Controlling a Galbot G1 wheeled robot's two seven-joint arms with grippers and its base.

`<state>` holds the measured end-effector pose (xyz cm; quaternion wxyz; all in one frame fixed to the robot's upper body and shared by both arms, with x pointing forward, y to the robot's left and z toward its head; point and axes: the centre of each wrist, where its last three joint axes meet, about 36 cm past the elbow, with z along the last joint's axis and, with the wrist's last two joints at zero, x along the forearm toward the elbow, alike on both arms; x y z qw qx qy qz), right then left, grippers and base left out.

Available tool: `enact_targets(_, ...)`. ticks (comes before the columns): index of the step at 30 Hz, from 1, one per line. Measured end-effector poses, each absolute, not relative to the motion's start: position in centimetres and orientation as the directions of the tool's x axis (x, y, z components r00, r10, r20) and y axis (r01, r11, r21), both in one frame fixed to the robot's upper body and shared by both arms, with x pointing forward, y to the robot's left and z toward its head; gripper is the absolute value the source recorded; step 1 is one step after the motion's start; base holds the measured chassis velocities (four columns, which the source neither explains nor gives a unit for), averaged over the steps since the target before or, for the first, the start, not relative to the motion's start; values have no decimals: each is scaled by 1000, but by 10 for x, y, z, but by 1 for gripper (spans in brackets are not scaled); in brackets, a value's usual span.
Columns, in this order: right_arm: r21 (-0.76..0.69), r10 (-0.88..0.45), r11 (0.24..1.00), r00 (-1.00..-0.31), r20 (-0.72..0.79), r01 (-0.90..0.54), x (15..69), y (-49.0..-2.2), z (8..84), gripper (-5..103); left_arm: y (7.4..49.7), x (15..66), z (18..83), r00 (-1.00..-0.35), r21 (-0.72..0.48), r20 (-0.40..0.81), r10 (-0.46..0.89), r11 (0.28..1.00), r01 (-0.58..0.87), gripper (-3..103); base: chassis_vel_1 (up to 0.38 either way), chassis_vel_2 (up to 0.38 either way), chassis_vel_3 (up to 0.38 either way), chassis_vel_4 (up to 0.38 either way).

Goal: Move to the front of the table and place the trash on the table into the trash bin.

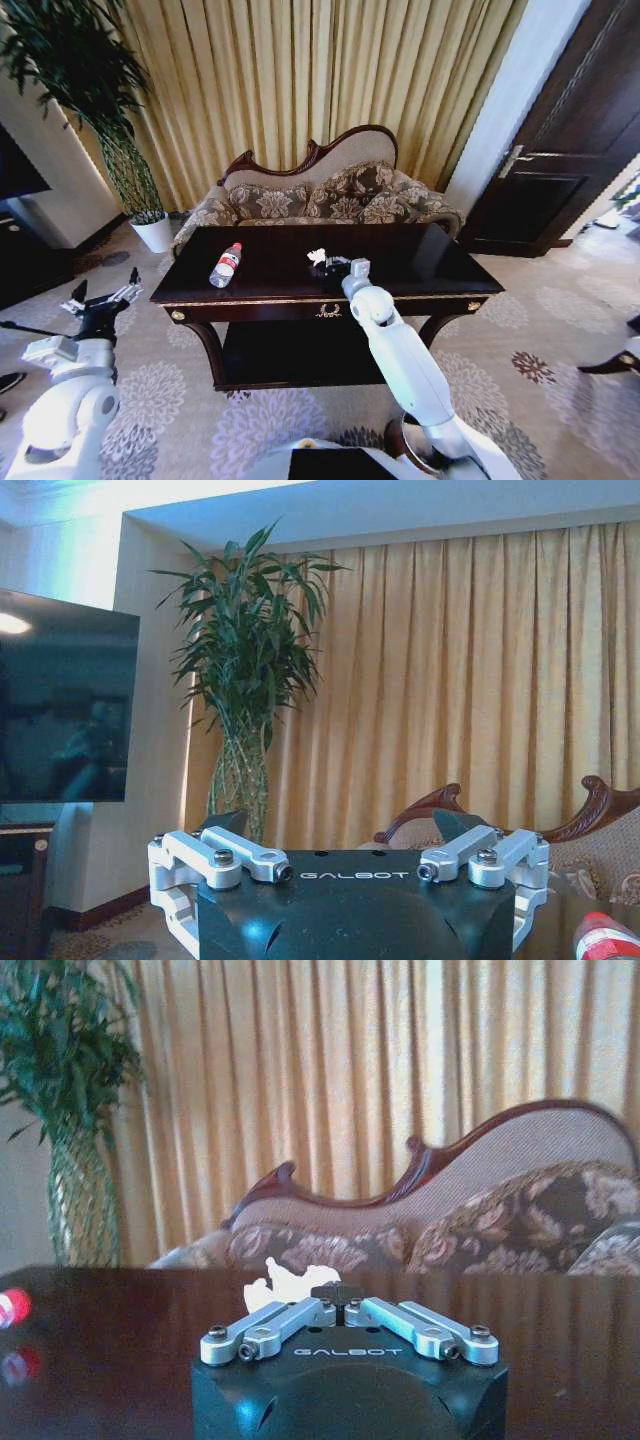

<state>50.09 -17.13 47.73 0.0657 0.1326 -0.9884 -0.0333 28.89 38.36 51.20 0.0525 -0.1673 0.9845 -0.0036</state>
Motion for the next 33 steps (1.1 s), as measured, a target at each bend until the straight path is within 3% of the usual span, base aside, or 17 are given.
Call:
enact_targets(20, 14, -83, 996, -996, -30, -84, 491, -242, 500, 0, 384, 287, 514, -935, -32, -121, -333, 943, -331, 100, 0, 0, 0, 0)
enact_targets(33, 0, -72, 997, -997, -39, -72, 480, -249, 504, 0, 383, 287, 516, -936, -32, -126, -329, 944, -328, 100, 5, -3, -1, 3)
